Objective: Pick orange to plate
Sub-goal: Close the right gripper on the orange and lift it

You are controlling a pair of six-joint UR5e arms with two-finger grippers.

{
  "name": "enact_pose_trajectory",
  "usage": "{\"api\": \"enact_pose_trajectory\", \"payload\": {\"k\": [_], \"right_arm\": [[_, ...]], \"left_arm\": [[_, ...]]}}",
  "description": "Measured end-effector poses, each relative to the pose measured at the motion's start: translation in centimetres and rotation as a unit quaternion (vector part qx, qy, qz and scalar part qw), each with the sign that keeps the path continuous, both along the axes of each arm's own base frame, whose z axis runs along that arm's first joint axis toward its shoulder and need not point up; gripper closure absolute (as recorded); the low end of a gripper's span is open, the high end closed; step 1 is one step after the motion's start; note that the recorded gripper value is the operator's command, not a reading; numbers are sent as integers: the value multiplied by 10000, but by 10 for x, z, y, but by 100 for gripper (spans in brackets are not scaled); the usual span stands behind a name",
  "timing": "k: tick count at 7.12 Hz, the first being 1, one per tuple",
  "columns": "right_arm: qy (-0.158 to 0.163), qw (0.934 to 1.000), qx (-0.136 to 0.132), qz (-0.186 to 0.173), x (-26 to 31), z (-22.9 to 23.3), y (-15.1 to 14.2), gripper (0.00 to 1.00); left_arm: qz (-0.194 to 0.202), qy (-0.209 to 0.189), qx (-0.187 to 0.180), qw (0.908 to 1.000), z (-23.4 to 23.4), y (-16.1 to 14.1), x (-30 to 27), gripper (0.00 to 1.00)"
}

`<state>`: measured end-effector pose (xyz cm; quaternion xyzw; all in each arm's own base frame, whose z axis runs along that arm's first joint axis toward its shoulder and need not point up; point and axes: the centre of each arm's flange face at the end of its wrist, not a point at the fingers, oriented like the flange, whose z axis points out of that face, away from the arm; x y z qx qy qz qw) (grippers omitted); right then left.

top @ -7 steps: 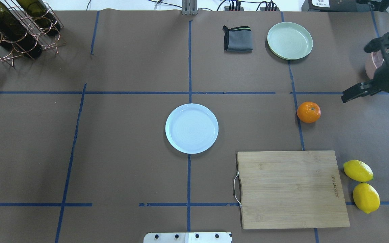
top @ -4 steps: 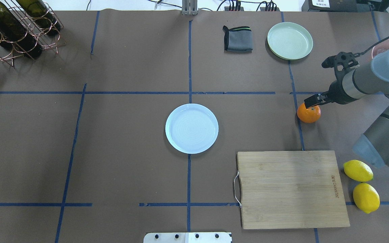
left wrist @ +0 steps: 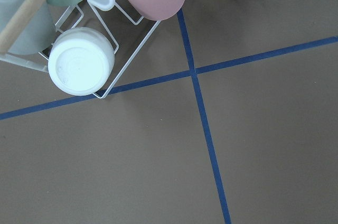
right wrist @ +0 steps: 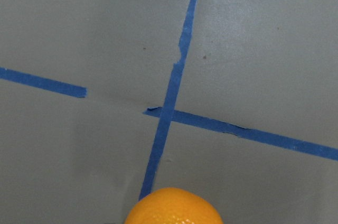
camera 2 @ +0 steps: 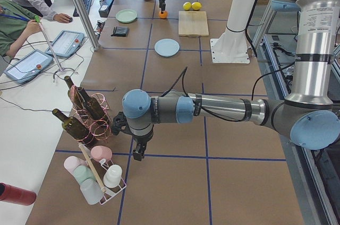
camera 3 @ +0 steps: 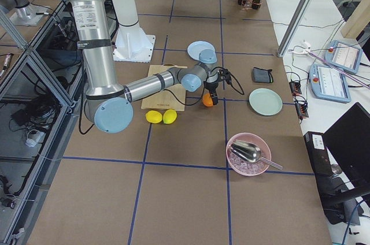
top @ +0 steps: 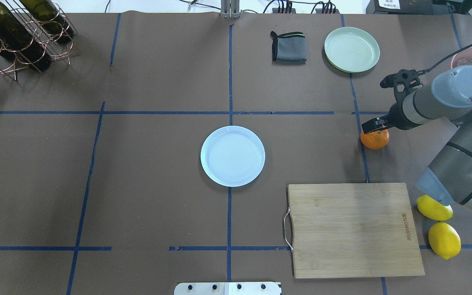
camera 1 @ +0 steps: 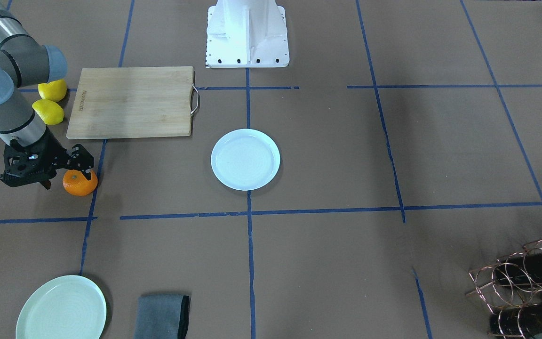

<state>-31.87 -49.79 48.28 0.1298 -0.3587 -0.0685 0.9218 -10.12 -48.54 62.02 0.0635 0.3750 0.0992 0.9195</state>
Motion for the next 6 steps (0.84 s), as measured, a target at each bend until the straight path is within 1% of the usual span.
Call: {"api": "enact_pose_trajectory", "payload": {"k": [3,4,5,6], "right_arm": [[61,10000,-5,-25,-15,2,7,0],[119,9999,-10,-32,-22,6,10,2],[180,9998,-11,-42,-28,11,12,43],[200,9998,-1,-51,-32,11,12,78]], "left_arm": [[-1,-1,8,10000,-1,-1,0,0],[-1,-1,9,10000,-1,-1,0,0],[-1,-1,9,10000,-1,-1,0,0],[0,-1,10,10000,-1,-1,0,0]]}}
